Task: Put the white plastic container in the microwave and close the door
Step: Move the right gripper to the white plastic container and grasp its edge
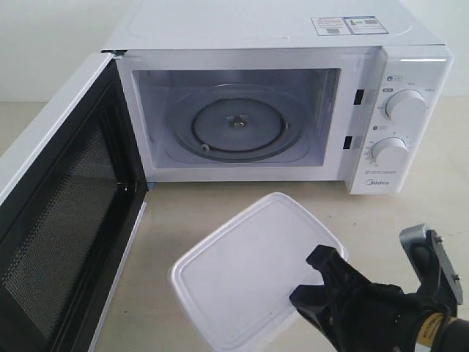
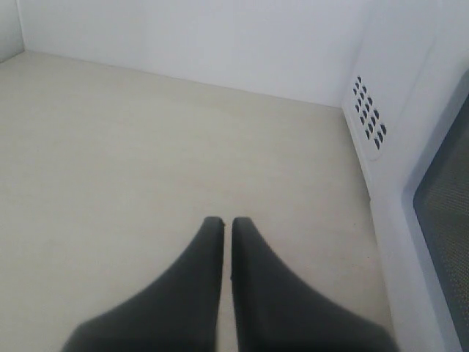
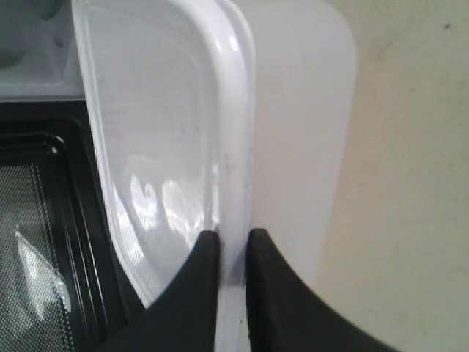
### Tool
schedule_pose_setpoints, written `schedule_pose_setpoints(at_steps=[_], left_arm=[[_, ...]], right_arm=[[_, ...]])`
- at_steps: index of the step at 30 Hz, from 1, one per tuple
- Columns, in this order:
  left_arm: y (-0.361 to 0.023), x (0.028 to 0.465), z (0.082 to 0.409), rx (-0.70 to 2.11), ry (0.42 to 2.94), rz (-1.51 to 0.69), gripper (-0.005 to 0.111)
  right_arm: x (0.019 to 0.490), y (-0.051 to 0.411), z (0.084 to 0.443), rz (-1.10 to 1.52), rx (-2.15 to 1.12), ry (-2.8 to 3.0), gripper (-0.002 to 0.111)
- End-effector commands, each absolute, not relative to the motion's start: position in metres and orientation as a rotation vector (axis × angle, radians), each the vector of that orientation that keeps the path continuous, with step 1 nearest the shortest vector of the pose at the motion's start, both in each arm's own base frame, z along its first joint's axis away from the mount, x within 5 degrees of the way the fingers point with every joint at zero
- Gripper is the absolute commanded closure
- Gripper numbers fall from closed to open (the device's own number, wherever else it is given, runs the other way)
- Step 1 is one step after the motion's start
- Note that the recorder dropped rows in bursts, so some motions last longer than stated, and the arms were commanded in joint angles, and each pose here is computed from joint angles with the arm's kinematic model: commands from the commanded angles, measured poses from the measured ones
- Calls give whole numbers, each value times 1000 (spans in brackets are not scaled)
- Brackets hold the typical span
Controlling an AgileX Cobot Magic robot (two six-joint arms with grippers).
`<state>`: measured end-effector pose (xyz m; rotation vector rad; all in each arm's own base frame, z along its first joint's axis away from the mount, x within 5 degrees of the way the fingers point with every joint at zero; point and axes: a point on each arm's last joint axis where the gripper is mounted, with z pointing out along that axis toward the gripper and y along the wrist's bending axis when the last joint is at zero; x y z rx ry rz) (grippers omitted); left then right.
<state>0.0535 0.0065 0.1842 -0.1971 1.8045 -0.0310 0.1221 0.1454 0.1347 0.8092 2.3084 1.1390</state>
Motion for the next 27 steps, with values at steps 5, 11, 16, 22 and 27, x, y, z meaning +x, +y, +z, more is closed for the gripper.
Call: schedule_pose_setpoints(at_steps=[5,11,16,22,27], left_arm=[[6,53,183,-207,1801,-39,102],[6,53,183,-207,1801,-39,102],[6,53,183,-207,1801,-39,102],[6,53,183,-207,1801,-39,102],[6,53,183,-207,1801,-39,102]], right_arm=[[115,153,135,1171,530,2380,107],[118,148,132,1131,475,2438,107],[135,141,139,1115,426,2335,72],[139,135,138,1165,408,2383,52],[124,149,138,1297,570,2447,52]])
